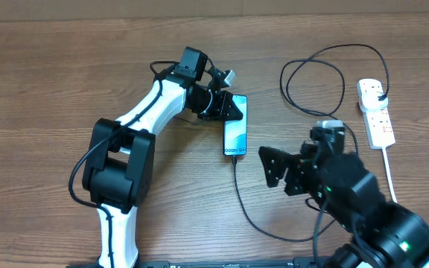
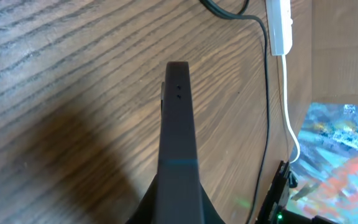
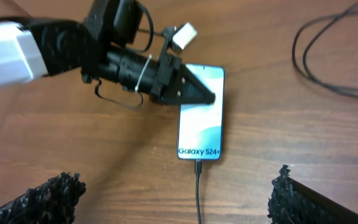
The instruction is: Plug charger to phone and switch on socket
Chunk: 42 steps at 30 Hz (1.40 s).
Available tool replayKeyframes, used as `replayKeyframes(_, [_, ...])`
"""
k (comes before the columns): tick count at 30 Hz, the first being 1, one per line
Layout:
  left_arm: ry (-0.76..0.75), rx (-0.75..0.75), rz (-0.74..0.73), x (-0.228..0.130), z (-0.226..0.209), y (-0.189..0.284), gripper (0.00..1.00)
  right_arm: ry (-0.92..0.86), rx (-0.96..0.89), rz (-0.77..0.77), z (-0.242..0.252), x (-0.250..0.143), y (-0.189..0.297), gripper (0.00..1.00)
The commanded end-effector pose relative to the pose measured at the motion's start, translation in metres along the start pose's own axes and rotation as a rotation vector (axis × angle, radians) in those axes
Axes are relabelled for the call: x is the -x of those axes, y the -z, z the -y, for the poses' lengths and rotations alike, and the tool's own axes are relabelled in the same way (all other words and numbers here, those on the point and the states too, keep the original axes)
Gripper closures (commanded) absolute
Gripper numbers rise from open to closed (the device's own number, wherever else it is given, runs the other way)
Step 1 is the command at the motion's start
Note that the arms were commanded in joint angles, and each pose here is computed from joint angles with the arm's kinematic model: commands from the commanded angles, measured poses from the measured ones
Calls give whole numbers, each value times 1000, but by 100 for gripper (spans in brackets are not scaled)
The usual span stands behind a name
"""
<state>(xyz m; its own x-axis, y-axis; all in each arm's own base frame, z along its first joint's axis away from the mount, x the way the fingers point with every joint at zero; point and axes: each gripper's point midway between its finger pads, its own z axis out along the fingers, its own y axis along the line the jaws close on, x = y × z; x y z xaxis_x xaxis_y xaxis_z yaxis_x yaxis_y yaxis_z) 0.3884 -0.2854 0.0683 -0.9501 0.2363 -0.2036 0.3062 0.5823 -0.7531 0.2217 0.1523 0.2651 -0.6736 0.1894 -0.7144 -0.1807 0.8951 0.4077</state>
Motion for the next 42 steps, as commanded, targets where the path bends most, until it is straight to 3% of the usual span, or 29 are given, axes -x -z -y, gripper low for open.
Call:
replayKeyframes(1, [-34,-78,-23,0,6,-8,96,-28,-18,-51,2,-9,-12,0])
replayKeyframes(5, [-14,-154,-50,-6,10,-14,96,-21,-37,-108,2,-18,-27,0])
replayKeyframes(20, [118,-67,-131,-30,-49,-52,95,-24,20,-259,-13,-44,-51,0])
replayKeyframes(23, [154,-64,-134,-31,-53,-56,89,-24,23,-255,-14,-43,-51,0])
replayKeyframes(27, [159,-60,-139,-32,-54,-56,69,-24,27,-250,-15,-42,-51,0])
replayKeyframes(33, [189,-24,-157,-38,-61,-55,54,-24,32,-243,-16,-40,-52,0])
replayKeyframes(42, [380,141,-145,-42,-87,-52,45,-24,28,-248,-16,-41,-55,0])
